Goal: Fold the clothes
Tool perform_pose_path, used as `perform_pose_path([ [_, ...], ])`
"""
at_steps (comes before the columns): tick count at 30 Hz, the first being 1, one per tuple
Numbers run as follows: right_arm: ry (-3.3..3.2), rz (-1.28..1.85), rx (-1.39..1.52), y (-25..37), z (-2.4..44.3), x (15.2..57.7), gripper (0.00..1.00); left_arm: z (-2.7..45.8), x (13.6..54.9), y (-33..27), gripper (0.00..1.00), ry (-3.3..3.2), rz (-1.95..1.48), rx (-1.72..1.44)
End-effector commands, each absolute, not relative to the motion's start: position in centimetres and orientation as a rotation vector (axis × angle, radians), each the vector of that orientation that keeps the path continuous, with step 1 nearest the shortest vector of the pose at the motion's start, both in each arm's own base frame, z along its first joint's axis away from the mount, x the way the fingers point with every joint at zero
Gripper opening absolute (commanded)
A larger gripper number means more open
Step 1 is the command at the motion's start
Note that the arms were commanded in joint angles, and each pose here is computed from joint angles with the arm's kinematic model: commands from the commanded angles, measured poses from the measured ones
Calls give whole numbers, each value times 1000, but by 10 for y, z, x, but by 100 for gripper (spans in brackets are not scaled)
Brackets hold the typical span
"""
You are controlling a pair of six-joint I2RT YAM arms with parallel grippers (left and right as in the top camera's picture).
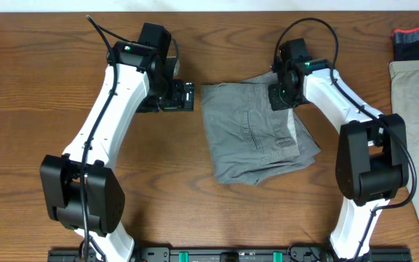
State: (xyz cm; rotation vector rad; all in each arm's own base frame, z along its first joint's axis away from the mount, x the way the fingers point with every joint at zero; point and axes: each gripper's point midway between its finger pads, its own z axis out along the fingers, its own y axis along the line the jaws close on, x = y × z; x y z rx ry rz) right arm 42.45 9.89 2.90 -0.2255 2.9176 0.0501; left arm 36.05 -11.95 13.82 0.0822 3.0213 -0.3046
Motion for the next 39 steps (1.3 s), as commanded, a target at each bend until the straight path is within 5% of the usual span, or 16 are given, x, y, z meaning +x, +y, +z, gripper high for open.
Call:
perform_pose_path([
  [1,2860,-68,-200,84,55,444,1,142,360,-115,98,3012,-284,86],
  [7,2855,-26,-238,91,73,448,2,142,360,-115,98,3012,-284,86],
  [10,2861,122,-348,109,68,442,29,142,360,-115,98,3012,-284,86],
  [15,2873,126,-344,108,50,440,46,142,359,-115,98,3013,-284,86],
  [24,2937,216,-339,113,18,434,29,142,360,-115,98,3012,-284,86],
  [29,2945,225,-341,114,14,433,1,142,360,-115,98,3012,-284,86],
  [39,2940,15,-314,89,36,445,1,142,360,-115,98,3011,-284,86],
])
